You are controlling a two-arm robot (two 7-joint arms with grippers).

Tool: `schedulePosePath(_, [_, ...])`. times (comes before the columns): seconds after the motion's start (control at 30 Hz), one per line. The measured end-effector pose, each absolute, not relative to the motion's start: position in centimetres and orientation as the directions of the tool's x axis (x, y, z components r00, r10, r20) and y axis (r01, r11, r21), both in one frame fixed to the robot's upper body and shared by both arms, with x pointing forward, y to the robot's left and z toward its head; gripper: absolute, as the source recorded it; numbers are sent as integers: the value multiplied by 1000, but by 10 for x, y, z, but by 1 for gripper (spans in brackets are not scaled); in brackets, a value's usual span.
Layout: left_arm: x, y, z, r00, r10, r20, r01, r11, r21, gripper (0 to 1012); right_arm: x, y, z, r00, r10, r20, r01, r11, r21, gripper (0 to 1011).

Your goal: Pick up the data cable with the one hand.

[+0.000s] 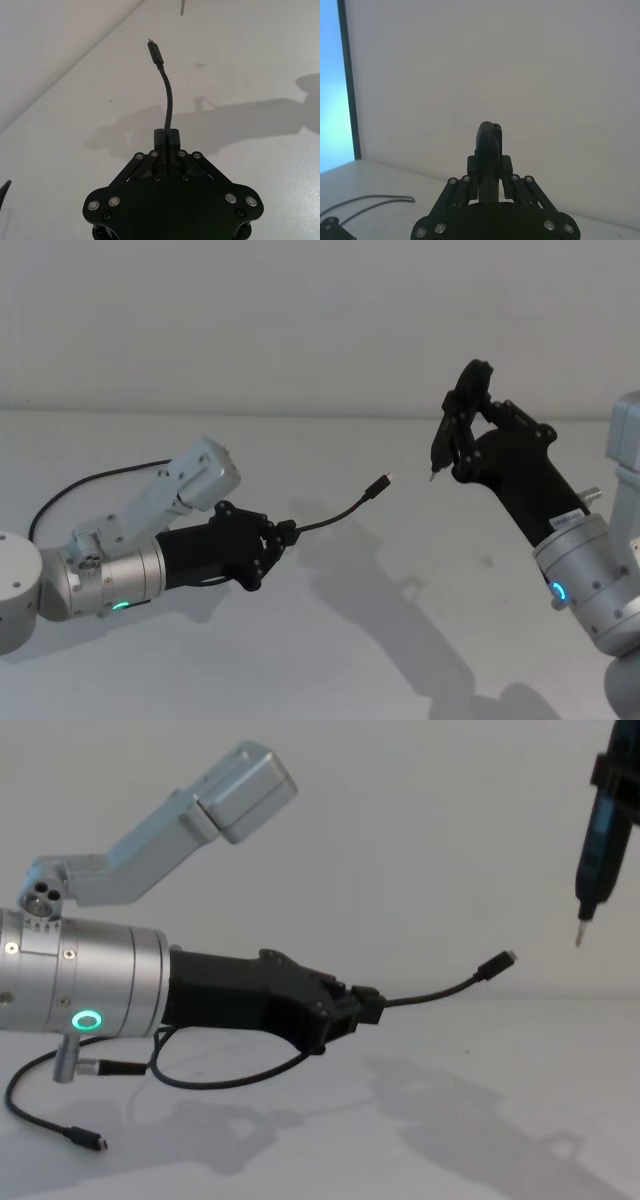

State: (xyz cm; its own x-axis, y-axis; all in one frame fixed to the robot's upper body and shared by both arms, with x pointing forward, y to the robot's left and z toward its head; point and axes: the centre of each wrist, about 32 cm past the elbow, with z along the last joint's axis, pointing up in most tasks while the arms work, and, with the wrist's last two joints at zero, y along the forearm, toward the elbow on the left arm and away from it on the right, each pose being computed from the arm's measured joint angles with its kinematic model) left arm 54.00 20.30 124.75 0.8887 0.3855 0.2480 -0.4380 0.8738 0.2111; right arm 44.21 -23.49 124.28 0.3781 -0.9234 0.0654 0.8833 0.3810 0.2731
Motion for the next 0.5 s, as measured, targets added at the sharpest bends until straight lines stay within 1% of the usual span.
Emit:
schedulePosePath(0.2, [539,203,1250,888,384,253,-436,878,197,36,443,-234,1250,395,-917,54,869,392,302,274])
schedulePosePath(0.5, [538,203,1252,887,383,257,-434,882,185,36,446,-232,1252,416,-909,22,859,401,317,275])
